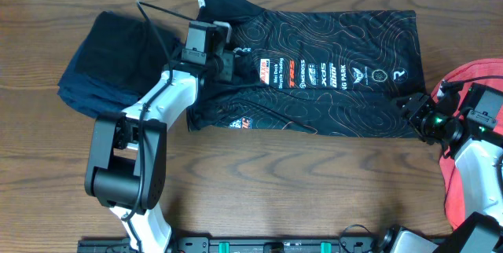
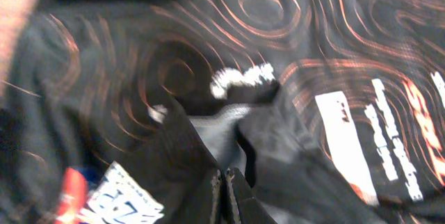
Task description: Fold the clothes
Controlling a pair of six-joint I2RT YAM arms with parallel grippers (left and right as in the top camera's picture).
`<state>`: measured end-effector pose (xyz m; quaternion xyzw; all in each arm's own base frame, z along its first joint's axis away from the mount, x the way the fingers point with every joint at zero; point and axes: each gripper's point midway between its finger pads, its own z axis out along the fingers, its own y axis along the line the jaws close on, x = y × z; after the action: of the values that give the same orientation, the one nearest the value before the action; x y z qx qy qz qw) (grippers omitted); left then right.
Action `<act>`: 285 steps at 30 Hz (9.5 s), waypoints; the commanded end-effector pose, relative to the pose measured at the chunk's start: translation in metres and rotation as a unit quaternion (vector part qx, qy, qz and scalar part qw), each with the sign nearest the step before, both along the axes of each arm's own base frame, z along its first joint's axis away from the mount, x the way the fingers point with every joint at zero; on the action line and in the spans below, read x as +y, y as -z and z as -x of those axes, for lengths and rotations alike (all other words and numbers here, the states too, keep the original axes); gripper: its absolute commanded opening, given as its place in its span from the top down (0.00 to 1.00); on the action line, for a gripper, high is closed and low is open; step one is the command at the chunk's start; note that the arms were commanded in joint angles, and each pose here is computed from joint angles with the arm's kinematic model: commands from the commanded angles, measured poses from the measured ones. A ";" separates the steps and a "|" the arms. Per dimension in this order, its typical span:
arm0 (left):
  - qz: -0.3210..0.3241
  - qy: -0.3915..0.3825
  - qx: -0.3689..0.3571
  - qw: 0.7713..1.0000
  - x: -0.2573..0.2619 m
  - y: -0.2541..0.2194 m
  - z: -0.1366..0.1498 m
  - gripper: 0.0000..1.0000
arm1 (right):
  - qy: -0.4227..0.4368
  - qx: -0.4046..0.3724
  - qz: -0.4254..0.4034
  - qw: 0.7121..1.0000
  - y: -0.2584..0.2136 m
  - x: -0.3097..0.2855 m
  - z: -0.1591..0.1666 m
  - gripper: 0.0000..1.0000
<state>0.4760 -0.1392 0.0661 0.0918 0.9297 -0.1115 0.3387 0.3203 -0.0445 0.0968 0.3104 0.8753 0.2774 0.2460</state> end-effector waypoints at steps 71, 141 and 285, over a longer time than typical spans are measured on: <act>-0.091 -0.084 0.306 0.944 0.073 -0.001 0.162 0.24 | 0.061 0.178 0.096 0.978 0.038 -0.041 0.070 0.41; -0.130 -0.132 0.374 0.909 0.134 0.036 0.173 0.94 | 0.141 0.226 0.103 0.958 0.092 -0.097 0.068 0.99; 0.025 -0.075 0.334 0.939 0.085 -0.061 0.177 0.36 | 0.202 0.156 0.044 0.966 0.058 -0.075 0.076 0.92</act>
<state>0.3012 -0.0273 0.1237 -0.0811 0.9931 -0.0825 0.0175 0.2374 -0.1202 0.0310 0.5304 0.8225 0.1303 0.1586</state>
